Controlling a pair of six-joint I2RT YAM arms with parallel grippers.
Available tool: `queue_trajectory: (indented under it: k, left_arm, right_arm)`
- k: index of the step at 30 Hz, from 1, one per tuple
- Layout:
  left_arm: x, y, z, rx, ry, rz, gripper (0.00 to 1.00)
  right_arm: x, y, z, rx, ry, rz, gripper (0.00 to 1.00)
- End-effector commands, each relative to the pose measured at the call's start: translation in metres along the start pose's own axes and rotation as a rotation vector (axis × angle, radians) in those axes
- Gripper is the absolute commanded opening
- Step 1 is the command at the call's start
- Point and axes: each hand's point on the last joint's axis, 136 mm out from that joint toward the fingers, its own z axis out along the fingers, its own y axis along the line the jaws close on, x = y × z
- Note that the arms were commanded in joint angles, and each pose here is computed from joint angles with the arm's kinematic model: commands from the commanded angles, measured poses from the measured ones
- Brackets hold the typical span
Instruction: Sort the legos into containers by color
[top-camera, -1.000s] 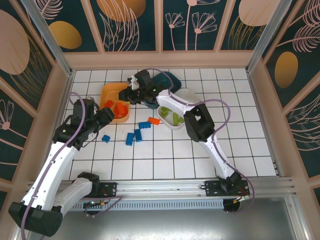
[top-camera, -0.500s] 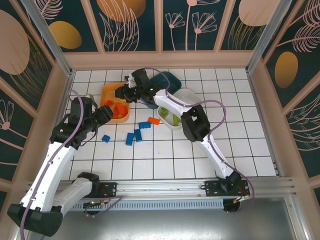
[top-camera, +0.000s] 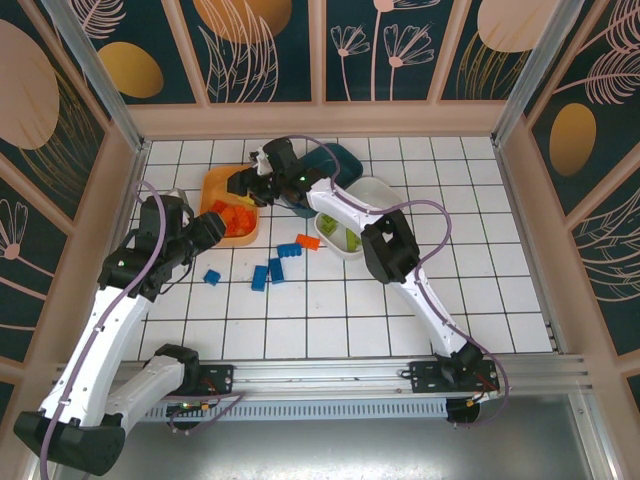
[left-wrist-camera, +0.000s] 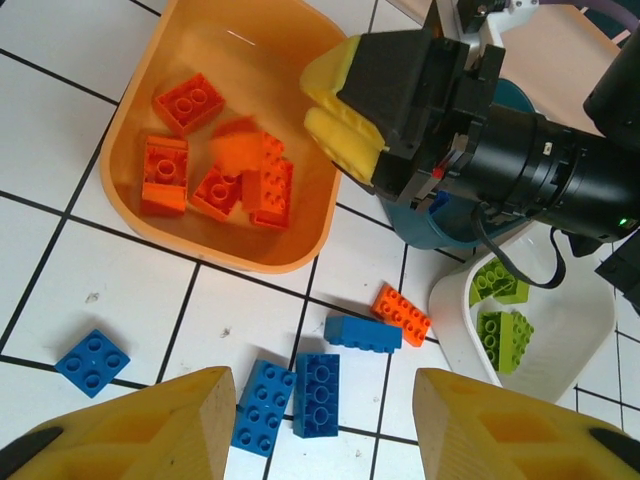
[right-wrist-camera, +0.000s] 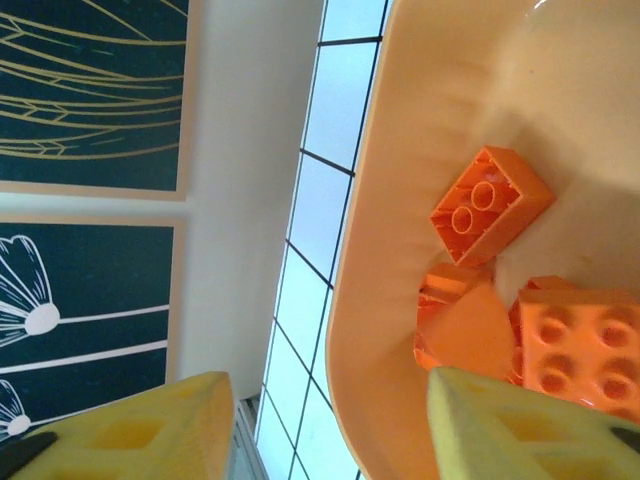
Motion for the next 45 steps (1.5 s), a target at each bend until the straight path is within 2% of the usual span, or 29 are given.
queue_trajectory:
  k: [1, 8, 11, 14, 18, 24, 27, 33, 38, 45]
  left_arm:
    - [-0.002, 0.006, -0.005, -0.025, -0.013, 0.022, 0.5]
    - [0.001, 0.012, -0.002, -0.054, -0.003, 0.037, 0.5]
    - [0.013, 0.028, 0.005, -0.121, 0.04, 0.007, 0.5]
    - [0.037, 0.052, 0.018, -0.212, 0.117, -0.034, 0.52]
    - [0.075, 0.073, 0.043, -0.263, 0.23, -0.096, 0.61]
    - [0.097, 0.092, 0.062, -0.32, 0.274, -0.177, 0.67]
    - [0.108, 0.103, 0.074, -0.354, 0.289, -0.208, 0.68]
    - [0.117, 0.128, 0.095, -0.415, 0.283, -0.291, 0.69]
    - [0.106, 0.137, 0.109, -0.43, 0.249, -0.343, 0.69]
    - [0.098, 0.151, 0.125, -0.472, 0.258, -0.343, 0.68]
  right_arm:
    - [-0.002, 0.002, 0.004, 0.01, -0.006, -0.011, 0.57]
    - [-0.007, 0.026, -0.009, -0.004, -0.021, -0.049, 0.58]
    - [-0.013, 0.05, -0.033, 0.018, -0.053, -0.113, 0.58]
    - [-0.012, 0.061, -0.063, 0.099, -0.08, -0.164, 0.58]
    - [0.001, 0.033, -0.108, 0.302, -0.085, -0.143, 0.59]
    - [0.048, -0.024, -0.154, 0.563, 0.002, -0.148, 0.6]
    - [0.069, -0.034, -0.164, 0.589, 0.02, -0.17, 0.6]
    - [0.099, -0.036, -0.17, 0.545, 0.041, -0.179, 0.6]
    - [0.109, -0.04, -0.177, 0.547, 0.045, -0.18, 0.6]
    - [0.112, -0.048, -0.19, 0.56, 0.036, -0.166, 0.61]
